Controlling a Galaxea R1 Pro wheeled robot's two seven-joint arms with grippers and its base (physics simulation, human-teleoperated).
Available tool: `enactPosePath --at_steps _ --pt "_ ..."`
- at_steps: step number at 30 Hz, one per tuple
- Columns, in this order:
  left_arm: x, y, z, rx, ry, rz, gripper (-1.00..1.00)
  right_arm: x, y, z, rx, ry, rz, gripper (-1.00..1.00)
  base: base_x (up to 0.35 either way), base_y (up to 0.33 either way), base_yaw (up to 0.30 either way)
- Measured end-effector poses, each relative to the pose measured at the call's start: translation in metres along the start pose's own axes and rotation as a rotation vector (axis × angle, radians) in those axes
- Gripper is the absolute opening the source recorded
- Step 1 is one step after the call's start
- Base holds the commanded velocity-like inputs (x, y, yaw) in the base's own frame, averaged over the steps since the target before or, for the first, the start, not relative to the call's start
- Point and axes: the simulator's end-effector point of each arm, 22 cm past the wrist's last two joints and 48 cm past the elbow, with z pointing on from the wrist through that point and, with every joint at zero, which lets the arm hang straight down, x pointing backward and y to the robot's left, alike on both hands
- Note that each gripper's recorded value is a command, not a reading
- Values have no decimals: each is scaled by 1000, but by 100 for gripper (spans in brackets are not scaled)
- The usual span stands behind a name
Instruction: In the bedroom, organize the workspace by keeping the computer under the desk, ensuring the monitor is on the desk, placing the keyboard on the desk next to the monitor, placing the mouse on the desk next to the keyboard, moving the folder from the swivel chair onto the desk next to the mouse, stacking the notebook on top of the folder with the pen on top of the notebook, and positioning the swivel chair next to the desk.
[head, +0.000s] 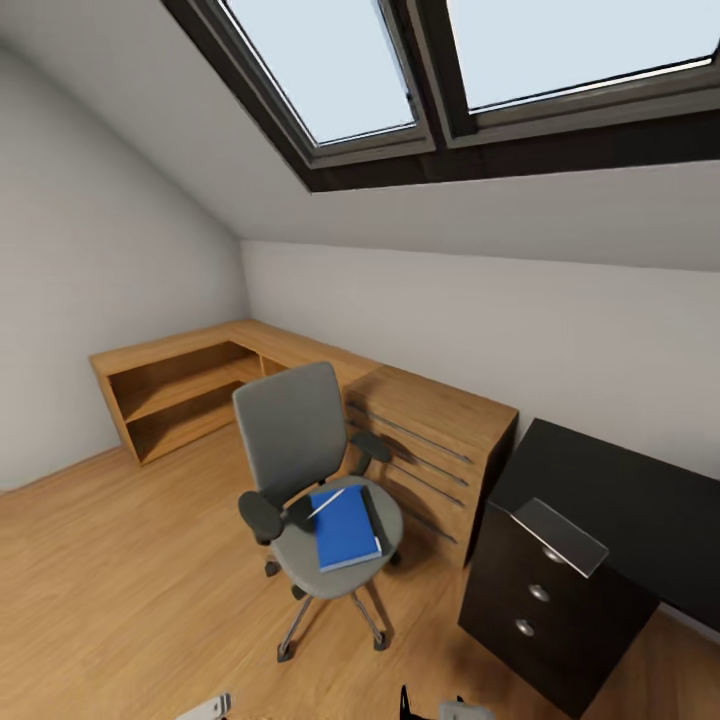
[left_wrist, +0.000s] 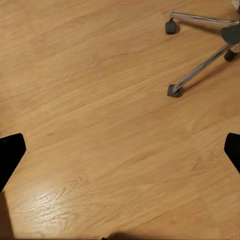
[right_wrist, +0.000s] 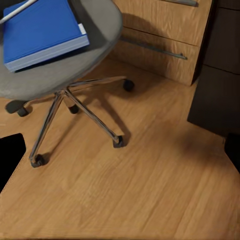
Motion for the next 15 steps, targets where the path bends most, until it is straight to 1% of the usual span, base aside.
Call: enactPosePath --at_steps 3,6,13,15 --pt "1 1 0 -1 1 0 100 0 0 0 0 -1 0 100 -13 166 173" --pt "4 5 1 -9 6 8 100 -2 0 0 -2 -4 -2 100 -3 133 66" --pt "4 6 2 -13 5 11 100 -3 1 0 -2 -9 -1 100 0 10 -2" --pt "1 10 3 -22 -1 0 100 -4 1 0 -3 -10 -2 100 0 0 0"
